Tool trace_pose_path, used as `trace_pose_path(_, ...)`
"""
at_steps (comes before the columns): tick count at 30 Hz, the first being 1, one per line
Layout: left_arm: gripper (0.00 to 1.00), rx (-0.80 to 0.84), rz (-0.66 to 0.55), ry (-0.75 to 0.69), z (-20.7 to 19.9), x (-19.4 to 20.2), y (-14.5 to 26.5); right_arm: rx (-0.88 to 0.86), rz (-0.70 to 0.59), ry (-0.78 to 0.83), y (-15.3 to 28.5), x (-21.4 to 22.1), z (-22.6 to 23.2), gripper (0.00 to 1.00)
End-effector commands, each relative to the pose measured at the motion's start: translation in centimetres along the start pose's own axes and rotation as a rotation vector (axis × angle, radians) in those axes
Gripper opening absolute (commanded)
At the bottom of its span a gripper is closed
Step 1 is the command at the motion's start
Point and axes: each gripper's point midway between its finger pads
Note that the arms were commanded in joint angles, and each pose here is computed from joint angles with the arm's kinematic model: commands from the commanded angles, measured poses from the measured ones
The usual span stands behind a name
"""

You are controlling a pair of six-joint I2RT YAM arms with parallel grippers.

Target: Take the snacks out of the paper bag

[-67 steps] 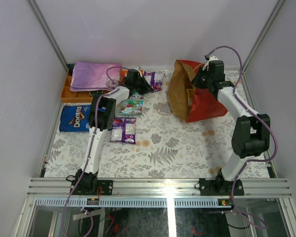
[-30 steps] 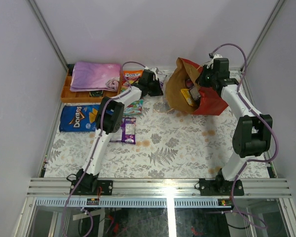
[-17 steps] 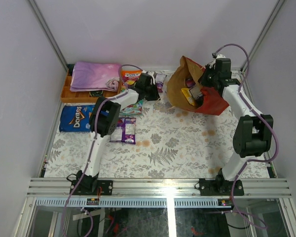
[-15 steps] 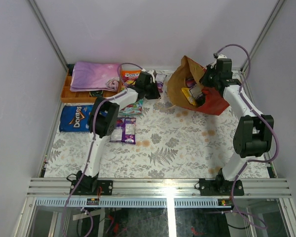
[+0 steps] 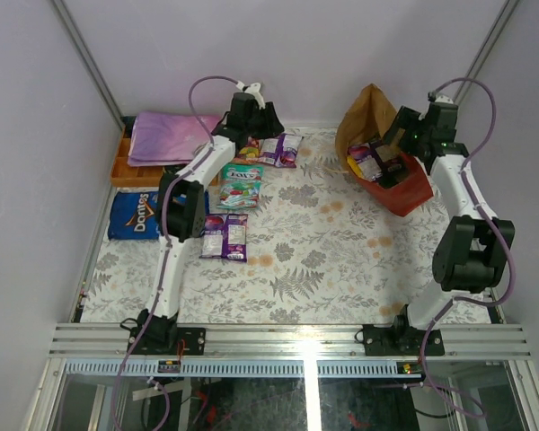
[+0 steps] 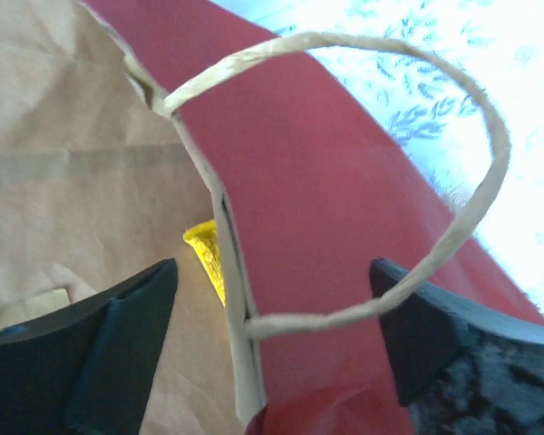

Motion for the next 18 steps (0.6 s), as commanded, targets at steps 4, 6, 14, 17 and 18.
trace_pose_path(4,0.61,-0.059,0.075,-0.102,3.2,3.8,-3.4,-0.032,-0.247,0.11,8.3,-11.5,3.9,0.99)
trace_pose_path(6,0.67,-0.081,0.07,-0.128,3.7,3.9,-3.3,-0.014,-0.331,0.13,10.9,-14.0,4.9,1.0)
trace_pose_path(14,0.73,-0.113,0.043,-0.22,4.6,3.3,-3.2,-0.34,-0.399,0.41,15.0,-10.9,22.7,0.96)
trace_pose_path(17,0.72,-0.146,0.036,-0.23,5.1,2.8,-2.8,-0.503,-0.287,0.392,11.7,-5.9,27.5,0.81)
trace_pose_path(18,0.7,-0.157,0.038,-0.229,5.3,2.8,-2.6,-0.539,-0.225,0.373,9.7,-3.8,28.4,0.69)
Point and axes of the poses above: each gripper's point midway between its finger pads, its own y axis back along the fingers, its own z axis along the line the jaws close on, x = y × z, and after that the axes turned 5 degrees about y, right-handed
